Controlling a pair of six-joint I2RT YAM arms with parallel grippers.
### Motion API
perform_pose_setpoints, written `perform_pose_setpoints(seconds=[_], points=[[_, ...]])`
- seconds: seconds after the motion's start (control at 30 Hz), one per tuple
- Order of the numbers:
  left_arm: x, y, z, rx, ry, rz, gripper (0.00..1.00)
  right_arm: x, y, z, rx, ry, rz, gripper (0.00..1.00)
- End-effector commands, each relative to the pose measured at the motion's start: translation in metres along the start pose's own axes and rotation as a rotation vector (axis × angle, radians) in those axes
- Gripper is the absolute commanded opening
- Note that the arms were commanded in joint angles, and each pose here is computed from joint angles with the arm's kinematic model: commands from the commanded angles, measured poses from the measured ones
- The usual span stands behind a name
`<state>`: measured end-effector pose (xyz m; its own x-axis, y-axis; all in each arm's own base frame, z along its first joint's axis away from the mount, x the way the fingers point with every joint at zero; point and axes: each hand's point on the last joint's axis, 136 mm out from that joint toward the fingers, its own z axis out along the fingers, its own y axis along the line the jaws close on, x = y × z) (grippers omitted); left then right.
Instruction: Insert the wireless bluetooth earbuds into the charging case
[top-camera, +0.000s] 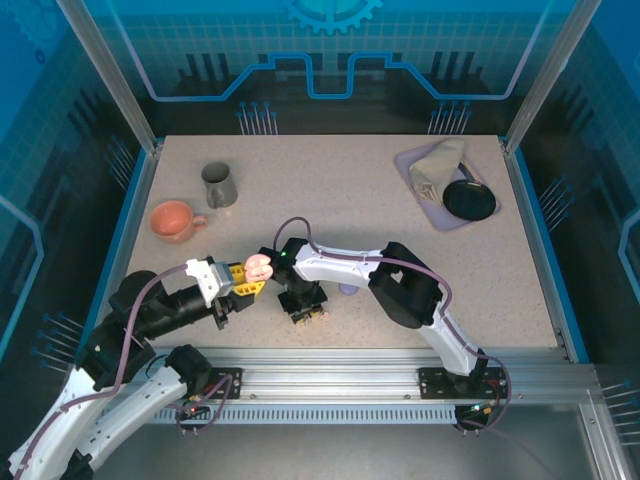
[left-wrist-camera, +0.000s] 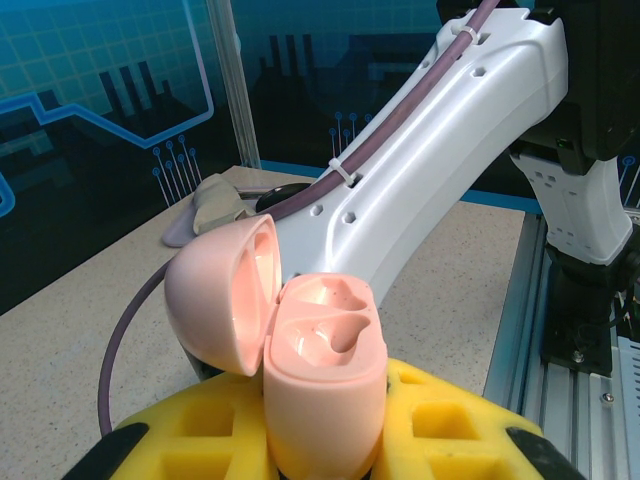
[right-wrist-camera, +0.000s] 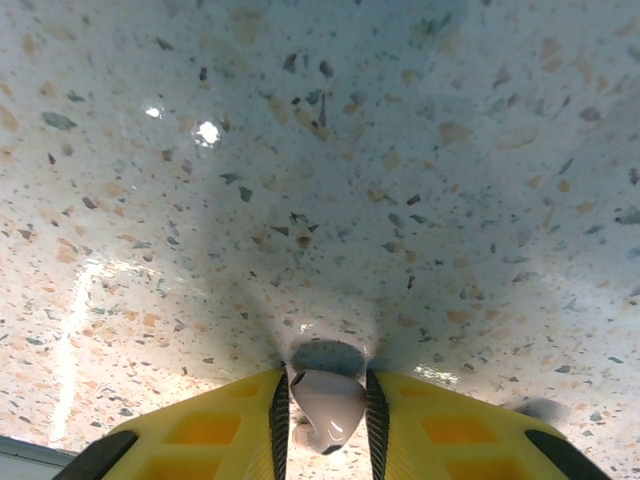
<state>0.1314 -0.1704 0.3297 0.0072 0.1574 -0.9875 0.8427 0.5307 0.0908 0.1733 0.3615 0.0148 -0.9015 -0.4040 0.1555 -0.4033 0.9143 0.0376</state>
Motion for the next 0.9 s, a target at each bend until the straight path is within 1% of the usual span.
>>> perform_pose_setpoints(seconds=[0.0, 0.73, 0.87], points=[[-0.006, 0.000, -0.004, -0.004, -0.026, 0.000, 0.00, -0.004, -0.005, 0.005, 0.028, 0.001, 0.004, 0.30], [-0.005, -0.001, -0.003, 0.001, -0.024, -0.003, 0.00, -0.018, -0.003, -0.011, -0.007, -0.083, 0.019, 0.31], [-0.005, -0.001, -0.003, 0.004, -0.025, -0.003, 0.00, -0.018, -0.002, -0.008, -0.012, -0.074, 0.023, 0.30]])
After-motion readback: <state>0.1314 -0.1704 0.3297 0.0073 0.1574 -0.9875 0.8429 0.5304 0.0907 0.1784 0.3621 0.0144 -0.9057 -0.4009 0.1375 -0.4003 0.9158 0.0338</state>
